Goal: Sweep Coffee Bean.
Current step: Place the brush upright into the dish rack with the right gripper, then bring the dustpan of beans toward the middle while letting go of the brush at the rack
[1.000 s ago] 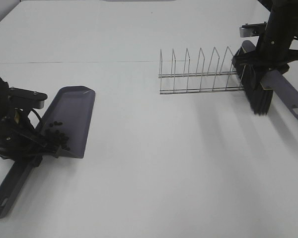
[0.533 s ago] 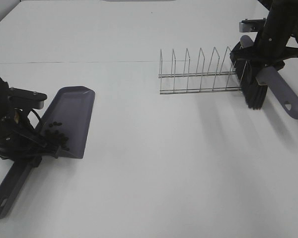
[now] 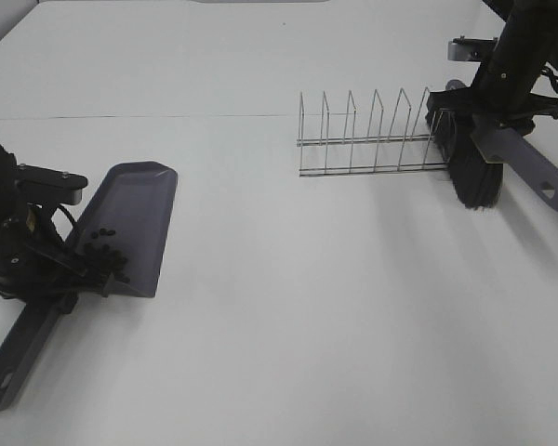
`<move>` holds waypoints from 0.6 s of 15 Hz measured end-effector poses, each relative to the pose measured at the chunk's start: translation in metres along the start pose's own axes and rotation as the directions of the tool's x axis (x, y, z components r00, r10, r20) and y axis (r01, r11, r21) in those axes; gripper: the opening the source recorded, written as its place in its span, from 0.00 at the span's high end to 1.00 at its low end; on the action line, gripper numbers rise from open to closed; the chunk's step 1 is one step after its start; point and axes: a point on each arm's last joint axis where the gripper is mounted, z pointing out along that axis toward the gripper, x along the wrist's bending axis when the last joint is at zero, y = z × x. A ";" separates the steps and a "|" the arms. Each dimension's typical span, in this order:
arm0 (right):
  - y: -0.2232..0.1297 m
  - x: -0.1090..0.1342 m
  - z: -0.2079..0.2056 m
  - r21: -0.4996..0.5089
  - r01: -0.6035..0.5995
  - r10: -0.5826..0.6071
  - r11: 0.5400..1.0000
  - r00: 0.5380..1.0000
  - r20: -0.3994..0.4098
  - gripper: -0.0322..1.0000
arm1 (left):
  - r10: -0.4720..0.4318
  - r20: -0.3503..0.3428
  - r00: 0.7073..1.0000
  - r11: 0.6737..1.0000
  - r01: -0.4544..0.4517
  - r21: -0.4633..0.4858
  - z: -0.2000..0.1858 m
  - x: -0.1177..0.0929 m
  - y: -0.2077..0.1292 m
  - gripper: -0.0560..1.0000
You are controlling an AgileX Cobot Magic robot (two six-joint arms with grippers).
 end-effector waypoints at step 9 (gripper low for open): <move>0.003 0.007 -0.074 -0.167 0.000 -0.001 0.986 1.000 -0.005 0.37 | 0.008 0.004 1.000 1.000 -0.008 0.003 0.000 0.000 0.000 0.64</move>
